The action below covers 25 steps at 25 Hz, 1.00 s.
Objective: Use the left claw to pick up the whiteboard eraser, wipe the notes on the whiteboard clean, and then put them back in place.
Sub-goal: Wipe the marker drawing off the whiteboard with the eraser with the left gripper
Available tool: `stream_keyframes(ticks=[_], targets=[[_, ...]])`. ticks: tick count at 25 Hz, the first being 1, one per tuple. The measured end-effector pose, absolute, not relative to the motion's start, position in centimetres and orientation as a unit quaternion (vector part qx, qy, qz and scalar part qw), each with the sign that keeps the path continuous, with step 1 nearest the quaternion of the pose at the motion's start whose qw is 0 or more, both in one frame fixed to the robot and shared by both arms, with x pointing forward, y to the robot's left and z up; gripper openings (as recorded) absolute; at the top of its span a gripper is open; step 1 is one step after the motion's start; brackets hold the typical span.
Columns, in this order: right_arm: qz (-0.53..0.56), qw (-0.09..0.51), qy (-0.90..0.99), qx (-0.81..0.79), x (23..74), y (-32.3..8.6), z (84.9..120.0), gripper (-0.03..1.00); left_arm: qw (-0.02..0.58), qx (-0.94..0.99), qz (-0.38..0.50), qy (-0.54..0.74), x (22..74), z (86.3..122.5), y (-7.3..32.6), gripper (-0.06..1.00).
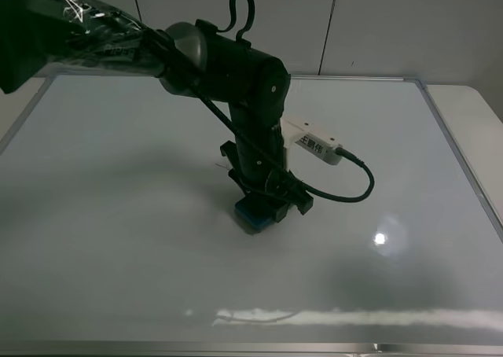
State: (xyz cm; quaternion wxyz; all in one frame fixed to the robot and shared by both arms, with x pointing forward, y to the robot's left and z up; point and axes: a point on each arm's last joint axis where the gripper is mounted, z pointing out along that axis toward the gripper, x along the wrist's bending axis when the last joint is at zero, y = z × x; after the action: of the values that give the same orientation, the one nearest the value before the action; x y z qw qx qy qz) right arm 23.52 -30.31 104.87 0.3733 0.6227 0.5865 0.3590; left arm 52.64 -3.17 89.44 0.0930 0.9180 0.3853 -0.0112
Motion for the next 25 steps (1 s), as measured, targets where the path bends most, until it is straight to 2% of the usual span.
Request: stream_keyframes(ticks=[9,20,25], targets=[[0.359,0.373,0.587,0.623,23.5,-30.3,104.9,0.99,0.088,0.921,-0.015,0.378,52.5,89.4,-3.2,0.55],[0.359,0.373,0.587,0.623,23.5,-30.3,104.9,0.99,0.091,0.901,-0.022,0.424,58.7,88.7,0.1,0.55],[0.359,0.373,0.587,0.623,23.5,-30.3,104.9,0.99,0.113,0.896,-0.007,0.430,62.8,88.8,1.3,0.55]])
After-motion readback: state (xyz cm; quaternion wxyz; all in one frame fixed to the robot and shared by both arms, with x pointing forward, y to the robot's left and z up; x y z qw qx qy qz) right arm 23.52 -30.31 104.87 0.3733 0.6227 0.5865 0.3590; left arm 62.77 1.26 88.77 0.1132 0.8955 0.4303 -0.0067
